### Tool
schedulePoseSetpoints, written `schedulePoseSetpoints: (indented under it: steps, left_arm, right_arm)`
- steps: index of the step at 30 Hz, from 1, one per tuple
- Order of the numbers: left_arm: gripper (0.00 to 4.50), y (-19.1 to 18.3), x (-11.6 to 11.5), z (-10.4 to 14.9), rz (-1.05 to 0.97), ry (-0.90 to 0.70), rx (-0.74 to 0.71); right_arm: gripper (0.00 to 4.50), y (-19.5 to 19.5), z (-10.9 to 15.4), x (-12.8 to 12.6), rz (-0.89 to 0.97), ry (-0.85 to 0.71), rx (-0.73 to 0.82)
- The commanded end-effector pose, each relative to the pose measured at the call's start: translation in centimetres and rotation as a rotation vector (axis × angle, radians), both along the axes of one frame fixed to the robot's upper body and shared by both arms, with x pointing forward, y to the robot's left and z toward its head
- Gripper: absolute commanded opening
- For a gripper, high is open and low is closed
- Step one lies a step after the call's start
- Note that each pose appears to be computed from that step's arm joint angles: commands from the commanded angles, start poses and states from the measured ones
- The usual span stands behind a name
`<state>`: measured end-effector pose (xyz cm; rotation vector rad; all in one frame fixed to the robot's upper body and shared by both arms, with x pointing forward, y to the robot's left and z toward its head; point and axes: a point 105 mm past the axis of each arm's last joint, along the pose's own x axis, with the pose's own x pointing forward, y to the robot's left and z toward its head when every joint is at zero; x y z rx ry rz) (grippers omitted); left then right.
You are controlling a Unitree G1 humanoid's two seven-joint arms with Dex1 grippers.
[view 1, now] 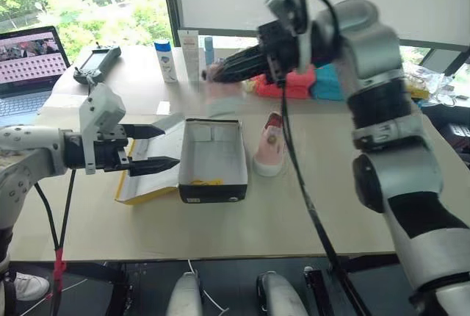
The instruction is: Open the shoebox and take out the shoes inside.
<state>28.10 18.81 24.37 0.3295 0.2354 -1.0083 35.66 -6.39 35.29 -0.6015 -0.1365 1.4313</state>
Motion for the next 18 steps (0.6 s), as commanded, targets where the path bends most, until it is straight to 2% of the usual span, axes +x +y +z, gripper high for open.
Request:
schedulePoseSetpoints:
  steps: [1, 4, 6, 9, 11, 14, 16, 18]
  left_arm:
    - [4.50, -0.1, 0.1, 0.7, -0.017, -0.038, 0.005]
    - [4.50, -0.2, 0.6, 0.7, -0.017, -0.038, -0.011]
    - [4.50, -0.2, 0.9, 0.7, -0.013, -0.041, -0.016]
    - [4.50, -0.5, 1.5, 0.6, -0.012, -0.042, -0.023]
    - [4.50, -0.7, 1.7, 0.6, -0.013, -0.042, -0.027]
    - [4.50, -0.8, 1.8, 0.5, -0.010, -0.040, -0.027]
    - [4.50, -0.7, 1.8, 0.4, -0.003, -0.032, -0.026]
    - [4.50, -0.6, 1.7, 0.3, 0.003, -0.027, -0.027]
  right_arm:
    - [0.02, -4.2, 2.1, 0.4, -0.174, -0.191, 0.023]
    - [0.02, -6.1, 1.0, 2.1, -0.331, -0.264, 0.008]
    - [0.02, -6.7, -0.3, 2.7, -0.374, -0.277, -0.022]
    - [0.02, -9.5, -5.0, 4.6, -0.487, -0.247, -0.114]
    - [0.02, -10.6, -7.0, 5.2, -0.528, -0.220, -0.123]
    - [0.02, -11.9, -10.3, 5.5, -0.563, -0.150, -0.125]
    - [0.02, -14.1, -13.9, 5.0, -0.609, -0.064, -0.210]
    - [0.02, -15.3, -15.7, 4.4, -0.628, 0.000, -0.248]
